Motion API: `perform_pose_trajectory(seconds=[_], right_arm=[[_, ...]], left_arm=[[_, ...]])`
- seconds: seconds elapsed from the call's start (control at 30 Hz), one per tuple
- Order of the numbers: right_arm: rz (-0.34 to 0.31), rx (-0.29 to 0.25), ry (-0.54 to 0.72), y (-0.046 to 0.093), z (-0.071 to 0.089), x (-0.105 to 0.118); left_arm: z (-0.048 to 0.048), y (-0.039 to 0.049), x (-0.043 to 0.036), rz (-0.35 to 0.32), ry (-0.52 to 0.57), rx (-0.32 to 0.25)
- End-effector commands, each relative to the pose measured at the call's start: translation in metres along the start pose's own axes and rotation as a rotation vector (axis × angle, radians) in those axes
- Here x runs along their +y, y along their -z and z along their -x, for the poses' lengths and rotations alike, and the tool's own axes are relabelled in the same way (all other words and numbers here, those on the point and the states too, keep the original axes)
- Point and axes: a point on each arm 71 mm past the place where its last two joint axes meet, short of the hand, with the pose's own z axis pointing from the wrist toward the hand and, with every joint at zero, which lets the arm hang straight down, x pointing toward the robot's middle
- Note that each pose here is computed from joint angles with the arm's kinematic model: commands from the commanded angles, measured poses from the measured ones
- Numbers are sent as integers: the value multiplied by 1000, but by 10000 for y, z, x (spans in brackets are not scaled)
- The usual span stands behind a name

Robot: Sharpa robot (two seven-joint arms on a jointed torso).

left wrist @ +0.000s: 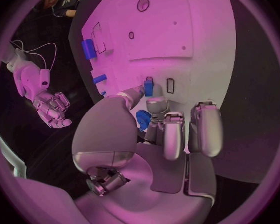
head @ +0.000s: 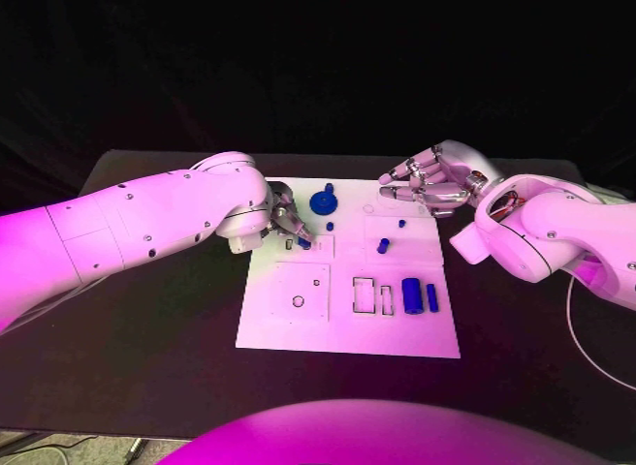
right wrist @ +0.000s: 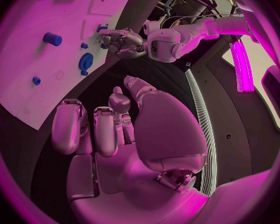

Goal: Assemble the parts on the task board

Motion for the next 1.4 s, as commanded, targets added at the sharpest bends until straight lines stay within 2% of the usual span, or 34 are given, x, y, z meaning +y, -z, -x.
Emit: perform_pose_trajectory(seconds=[0.03, 0.6, 0.97, 1.4], right_arm=[[10, 20, 2, -3, -19, 7], [10, 26, 3, -7, -23, 4], [21, 40, -1, 9, -67, 48], [25, 51, -3, 24, -84, 63]], left_arm=[[-67, -15, 70, 78, -53, 43], [-77, -27, 60, 80, -66, 57], [-65, -73, 21, 85, -62, 53], [-65, -114, 10, 94, -75, 69]])
